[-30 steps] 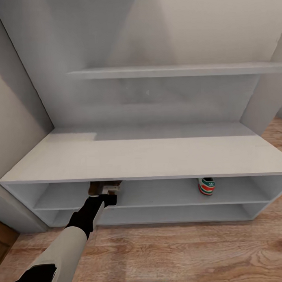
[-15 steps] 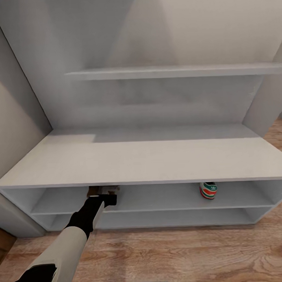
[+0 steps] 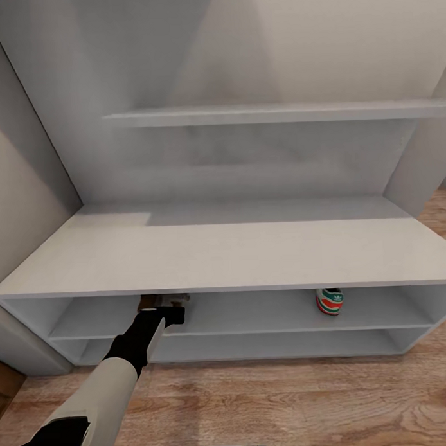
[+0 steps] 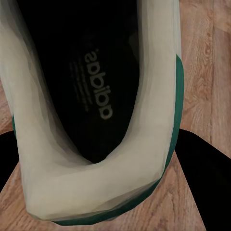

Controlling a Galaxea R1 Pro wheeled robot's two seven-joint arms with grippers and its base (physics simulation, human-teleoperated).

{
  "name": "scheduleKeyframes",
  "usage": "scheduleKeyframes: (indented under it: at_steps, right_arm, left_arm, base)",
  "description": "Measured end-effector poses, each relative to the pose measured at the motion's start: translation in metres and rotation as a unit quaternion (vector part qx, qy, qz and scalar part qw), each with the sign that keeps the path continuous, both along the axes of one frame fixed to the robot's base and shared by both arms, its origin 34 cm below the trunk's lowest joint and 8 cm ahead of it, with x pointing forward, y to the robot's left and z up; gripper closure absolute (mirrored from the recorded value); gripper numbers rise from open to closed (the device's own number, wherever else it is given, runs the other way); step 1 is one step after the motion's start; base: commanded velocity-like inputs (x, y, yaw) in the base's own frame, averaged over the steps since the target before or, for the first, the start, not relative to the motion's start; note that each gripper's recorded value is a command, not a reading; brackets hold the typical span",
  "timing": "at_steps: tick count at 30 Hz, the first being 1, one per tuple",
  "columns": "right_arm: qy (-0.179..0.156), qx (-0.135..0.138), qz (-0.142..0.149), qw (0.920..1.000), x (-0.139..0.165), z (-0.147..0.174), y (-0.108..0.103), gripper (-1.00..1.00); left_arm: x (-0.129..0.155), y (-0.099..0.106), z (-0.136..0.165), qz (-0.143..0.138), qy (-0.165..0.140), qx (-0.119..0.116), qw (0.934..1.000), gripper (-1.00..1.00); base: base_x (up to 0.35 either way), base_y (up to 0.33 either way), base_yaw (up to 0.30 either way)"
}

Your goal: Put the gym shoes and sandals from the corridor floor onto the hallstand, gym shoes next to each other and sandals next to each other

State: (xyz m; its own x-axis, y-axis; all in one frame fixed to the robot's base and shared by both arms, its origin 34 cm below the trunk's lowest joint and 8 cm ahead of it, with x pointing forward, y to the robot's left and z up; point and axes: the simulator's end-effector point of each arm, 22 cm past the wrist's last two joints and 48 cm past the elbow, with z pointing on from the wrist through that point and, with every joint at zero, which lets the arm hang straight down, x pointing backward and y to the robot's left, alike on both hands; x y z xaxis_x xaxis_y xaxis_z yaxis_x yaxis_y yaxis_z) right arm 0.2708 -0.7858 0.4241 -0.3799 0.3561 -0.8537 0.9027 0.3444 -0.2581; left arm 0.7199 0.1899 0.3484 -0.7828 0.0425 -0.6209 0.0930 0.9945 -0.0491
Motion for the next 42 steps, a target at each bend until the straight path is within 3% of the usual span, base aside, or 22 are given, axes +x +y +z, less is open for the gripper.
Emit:
scheduleKeyframes:
  at_steps: [2,3,26,42]
  right_arm:
    - [0.000,0.000,0.000,1.0000,-0.0001,0.0000,0.0000,1.00]
    - [0.000,0.000,0.000,1.0000,-0.0001,0.0000,0.0000,1.00]
    - [0.000,0.000,0.000,1.0000,-0.0001,0.0000,0.0000,1.00]
    - [0.000,0.000,0.000,1.0000,0.0000,-0.0001,0.0000,1.00]
  left_arm:
    - [0.0000,0.0001,0.0000,0.000,0.000,0.001,1.0000,1.00]
    - [0.0000,0.0001,0.0000,0.000,0.000,0.001,1.0000,-1.00]
    - [-0.0006,0.0021,-0.0008,0.001,0.000,0.000,1.0000,-1.00]
    - [-0.0028,0.0010,-0.0032,-0.001,0.001,0.001,1.0000,-1.00]
  base:
    - [0.000,0.000,0.000]
    - [0.000,0.000,0.000]
    - [-0.005,0.000,0.000]
    - [-0.283,-0.053,0.000]
